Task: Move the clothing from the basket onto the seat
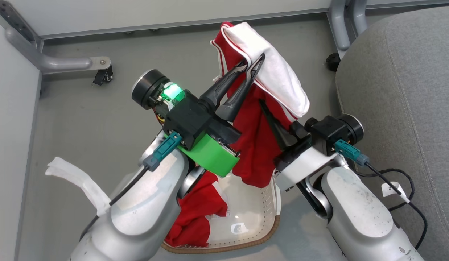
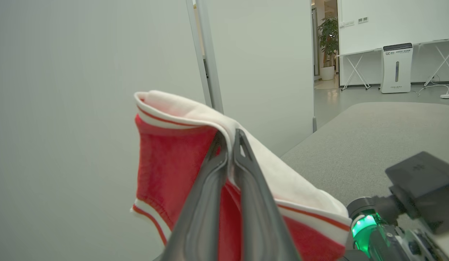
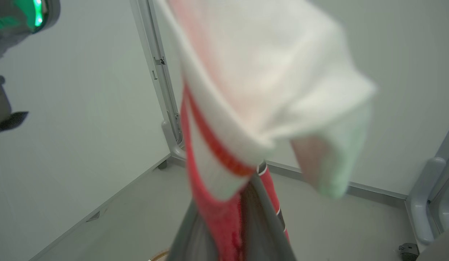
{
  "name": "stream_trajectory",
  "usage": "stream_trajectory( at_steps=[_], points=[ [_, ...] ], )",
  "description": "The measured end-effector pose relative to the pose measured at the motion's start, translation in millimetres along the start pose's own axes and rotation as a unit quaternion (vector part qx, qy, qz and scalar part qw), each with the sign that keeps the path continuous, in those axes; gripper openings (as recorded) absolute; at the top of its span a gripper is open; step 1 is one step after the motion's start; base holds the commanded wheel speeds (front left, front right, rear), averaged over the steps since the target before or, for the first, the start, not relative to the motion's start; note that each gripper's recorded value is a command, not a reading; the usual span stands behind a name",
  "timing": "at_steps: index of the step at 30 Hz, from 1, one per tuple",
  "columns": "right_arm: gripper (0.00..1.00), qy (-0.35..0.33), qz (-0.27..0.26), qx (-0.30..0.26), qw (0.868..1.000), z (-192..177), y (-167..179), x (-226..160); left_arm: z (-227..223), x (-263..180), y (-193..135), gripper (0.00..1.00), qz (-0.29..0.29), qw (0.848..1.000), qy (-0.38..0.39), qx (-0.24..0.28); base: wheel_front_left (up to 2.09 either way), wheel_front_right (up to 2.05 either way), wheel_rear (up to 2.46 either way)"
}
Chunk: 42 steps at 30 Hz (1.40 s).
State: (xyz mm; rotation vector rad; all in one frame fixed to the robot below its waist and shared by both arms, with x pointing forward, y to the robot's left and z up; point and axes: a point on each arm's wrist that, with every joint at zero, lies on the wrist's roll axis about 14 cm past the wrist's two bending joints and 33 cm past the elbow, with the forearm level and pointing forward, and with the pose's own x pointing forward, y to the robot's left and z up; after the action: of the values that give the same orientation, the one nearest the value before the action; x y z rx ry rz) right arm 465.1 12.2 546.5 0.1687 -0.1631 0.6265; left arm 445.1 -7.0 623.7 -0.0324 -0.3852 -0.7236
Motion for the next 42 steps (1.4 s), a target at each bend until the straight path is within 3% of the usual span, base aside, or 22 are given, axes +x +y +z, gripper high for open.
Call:
stream_trajectory(
  at_steps=[7, 8, 9, 26, 42],
  points=[
    [0.00, -0.012, -0.010, 0.000, 1.000, 8.7, -4.3, -4.7, -7.6, -2.6, -3.1, 0.00, 0.001, 1.000, 0.010, -0.010, 0.00, 0.00, 0.00],
    [0.00, -0.014, -0.012, 0.001, 1.000, 9.9, -5.3, -5.5, -8.4, -3.0, -3.1, 0.44, 0.002, 1.000, 0.011, -0.011, 0.00, 0.00, 0.00],
    [0.00, -0.016, -0.014, 0.001, 1.000, 11.7, -6.4, -5.8, -8.7, -3.3, -3.3, 1.00, 0.002, 1.000, 0.011, -0.012, 0.00, 0.00, 0.00],
    [0.00, -0.036, -0.064, -0.011, 0.997, 26.8, -39.4, -13.8, -21.5, -13.3, -4.2, 1.00, 0.008, 0.999, 0.030, -0.007, 0.00, 0.00, 0.00],
    [0.00, -0.039, -0.170, -0.042, 0.984, 39.0, -97.1, -70.1, -42.5, -3.1, -31.5, 1.00, -0.036, 0.998, 0.039, -0.030, 0.00, 0.00, 0.00]
  ],
)
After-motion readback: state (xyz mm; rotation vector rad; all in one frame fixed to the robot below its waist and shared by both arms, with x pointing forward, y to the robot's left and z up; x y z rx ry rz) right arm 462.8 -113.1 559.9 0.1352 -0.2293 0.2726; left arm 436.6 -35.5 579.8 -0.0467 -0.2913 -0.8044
